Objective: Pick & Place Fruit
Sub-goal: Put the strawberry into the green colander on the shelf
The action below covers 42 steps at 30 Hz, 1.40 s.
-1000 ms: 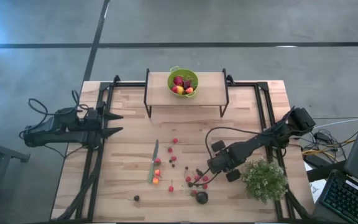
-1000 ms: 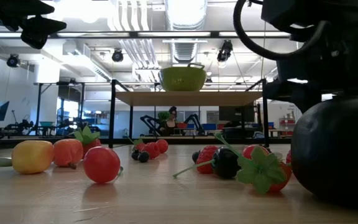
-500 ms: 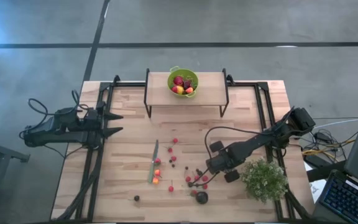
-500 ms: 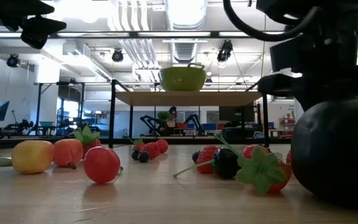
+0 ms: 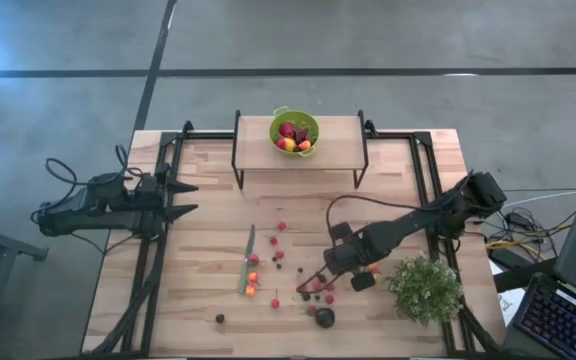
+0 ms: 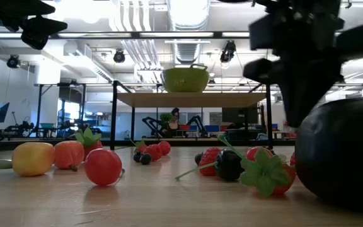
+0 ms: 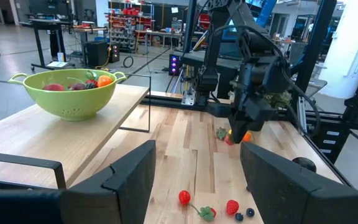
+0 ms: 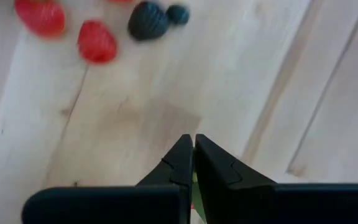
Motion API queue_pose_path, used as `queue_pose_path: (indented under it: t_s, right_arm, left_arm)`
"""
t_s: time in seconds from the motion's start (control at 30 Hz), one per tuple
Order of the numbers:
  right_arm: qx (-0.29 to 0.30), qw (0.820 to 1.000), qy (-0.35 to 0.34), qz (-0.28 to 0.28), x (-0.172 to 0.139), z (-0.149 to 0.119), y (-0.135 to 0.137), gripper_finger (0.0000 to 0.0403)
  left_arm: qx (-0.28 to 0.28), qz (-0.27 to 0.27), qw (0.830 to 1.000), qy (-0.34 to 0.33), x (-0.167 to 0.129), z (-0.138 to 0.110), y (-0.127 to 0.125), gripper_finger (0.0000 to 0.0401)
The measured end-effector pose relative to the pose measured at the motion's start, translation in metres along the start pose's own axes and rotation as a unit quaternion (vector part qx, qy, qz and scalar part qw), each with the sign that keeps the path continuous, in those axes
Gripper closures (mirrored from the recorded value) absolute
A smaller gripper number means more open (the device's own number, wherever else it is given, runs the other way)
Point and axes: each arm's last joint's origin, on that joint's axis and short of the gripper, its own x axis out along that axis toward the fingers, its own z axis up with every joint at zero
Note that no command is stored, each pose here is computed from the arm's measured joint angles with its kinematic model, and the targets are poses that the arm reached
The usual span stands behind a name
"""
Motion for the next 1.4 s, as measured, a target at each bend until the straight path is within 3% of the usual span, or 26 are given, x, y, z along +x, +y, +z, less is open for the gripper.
queue_pose_path:
  t_s: [0.53,0.87,1.4]
  right_arm:
    - [0.061,0.992,-0.101,-0.034,-0.048,0.042,-0.046,0.0395]
    - [0.124,0.975,-0.169,-0.078,-0.089,0.058,-0.097,0.0395]
    - [0.247,0.927,-0.236,-0.153,-0.135,0.039,-0.197,0.0395]
  left_arm:
    - [0.0,0.0,1.0,0.0,0.0,0.0,0.0,0.016]
    - [0.0,0.0,1.0,0.0,0.0,0.0,0.0,0.016]
    - [0.0,0.0,1.0,0.0,0.0,0.0,0.0,0.016]
